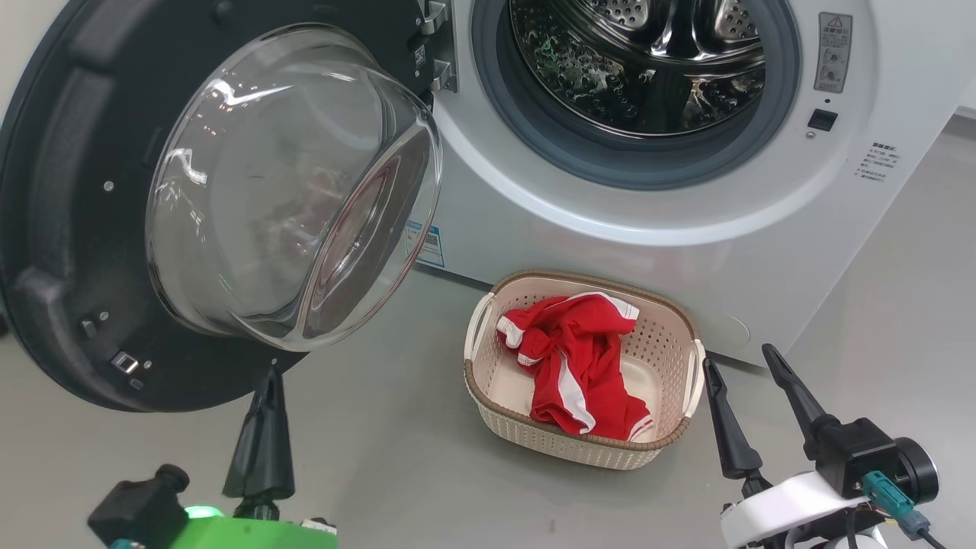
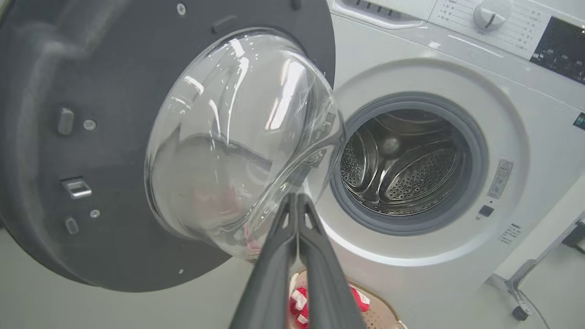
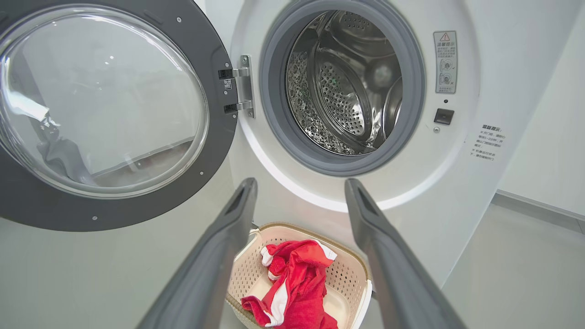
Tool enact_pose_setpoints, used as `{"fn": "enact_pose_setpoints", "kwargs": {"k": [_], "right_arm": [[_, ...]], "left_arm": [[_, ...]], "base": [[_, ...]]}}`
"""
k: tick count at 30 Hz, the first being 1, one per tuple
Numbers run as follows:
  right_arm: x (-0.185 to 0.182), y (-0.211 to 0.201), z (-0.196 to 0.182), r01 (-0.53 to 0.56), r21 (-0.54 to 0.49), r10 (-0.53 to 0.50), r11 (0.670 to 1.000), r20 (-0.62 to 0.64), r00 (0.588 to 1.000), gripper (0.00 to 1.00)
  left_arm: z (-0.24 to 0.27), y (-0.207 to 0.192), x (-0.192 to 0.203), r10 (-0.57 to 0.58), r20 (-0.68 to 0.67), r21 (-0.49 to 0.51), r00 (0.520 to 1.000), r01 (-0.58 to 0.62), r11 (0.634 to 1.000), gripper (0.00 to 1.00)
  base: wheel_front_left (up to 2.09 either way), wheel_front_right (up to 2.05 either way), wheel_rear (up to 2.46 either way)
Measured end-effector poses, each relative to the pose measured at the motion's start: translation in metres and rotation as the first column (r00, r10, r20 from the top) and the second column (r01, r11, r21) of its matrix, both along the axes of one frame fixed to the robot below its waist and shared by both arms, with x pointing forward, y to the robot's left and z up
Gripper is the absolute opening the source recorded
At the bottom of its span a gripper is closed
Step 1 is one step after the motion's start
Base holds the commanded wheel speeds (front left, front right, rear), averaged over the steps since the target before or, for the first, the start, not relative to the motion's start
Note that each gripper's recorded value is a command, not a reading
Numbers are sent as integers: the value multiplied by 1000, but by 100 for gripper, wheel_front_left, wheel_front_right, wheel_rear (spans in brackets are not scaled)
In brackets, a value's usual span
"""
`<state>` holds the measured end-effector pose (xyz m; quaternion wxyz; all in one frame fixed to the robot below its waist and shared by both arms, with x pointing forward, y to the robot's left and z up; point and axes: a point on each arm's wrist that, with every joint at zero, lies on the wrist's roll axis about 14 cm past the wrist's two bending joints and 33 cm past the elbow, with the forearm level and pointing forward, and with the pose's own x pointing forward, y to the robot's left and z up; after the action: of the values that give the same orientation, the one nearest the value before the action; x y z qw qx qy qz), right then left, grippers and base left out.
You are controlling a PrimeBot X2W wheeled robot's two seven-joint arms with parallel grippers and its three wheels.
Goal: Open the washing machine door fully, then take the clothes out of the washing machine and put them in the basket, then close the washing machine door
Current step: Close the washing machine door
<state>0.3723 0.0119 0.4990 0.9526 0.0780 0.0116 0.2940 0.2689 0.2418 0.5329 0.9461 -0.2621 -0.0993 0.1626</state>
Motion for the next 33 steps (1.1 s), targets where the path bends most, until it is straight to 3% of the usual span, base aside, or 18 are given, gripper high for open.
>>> {"fn": "enact_pose_setpoints", "kwargs": {"k": [4,9,13,15,17,22,25,31,33], "right_arm": [[2,0,0,-1,0,1,1000,3,1000,100],[4,0,-3,-4,-6,4,1000,-6,1000,100],[7,-2,-3,2,-1,-2,1000,-6,1000,100],[9,-4,-5,8,-1,-8,1000,-11,1000,100],[10,-6,-5,13,-1,-13,1000,-12,1000,100],[16,-12,-6,35,-6,-35,999,-10,999,100],[17,-12,-7,35,-7,-35,999,-11,999,100],[17,-12,-8,34,-10,-34,999,-15,999,100],[18,-12,-8,34,-9,-34,999,-15,999,100]], "left_arm": [[32,-14,7,-66,205,-222,977,112,968,0],[78,-22,4,-78,430,-345,900,243,907,0],[97,-14,1,-24,523,-445,852,297,845,0],[110,9,-4,53,577,-497,815,299,814,0],[122,33,-9,115,621,-507,775,286,813,0],[152,82,-29,209,691,-445,692,180,877,0],[156,108,-43,270,707,-452,654,125,883,0],[153,151,-61,373,704,-507,604,61,860,0],[142,170,-67,419,665,-532,618,-2,847,0]], "base": [[0,0,0],[0,0,0],[0,0,0],[0,0,0],[0,0,0],[0,0,0],[0,0,0],[0,0,0],[0,0,0]]}}
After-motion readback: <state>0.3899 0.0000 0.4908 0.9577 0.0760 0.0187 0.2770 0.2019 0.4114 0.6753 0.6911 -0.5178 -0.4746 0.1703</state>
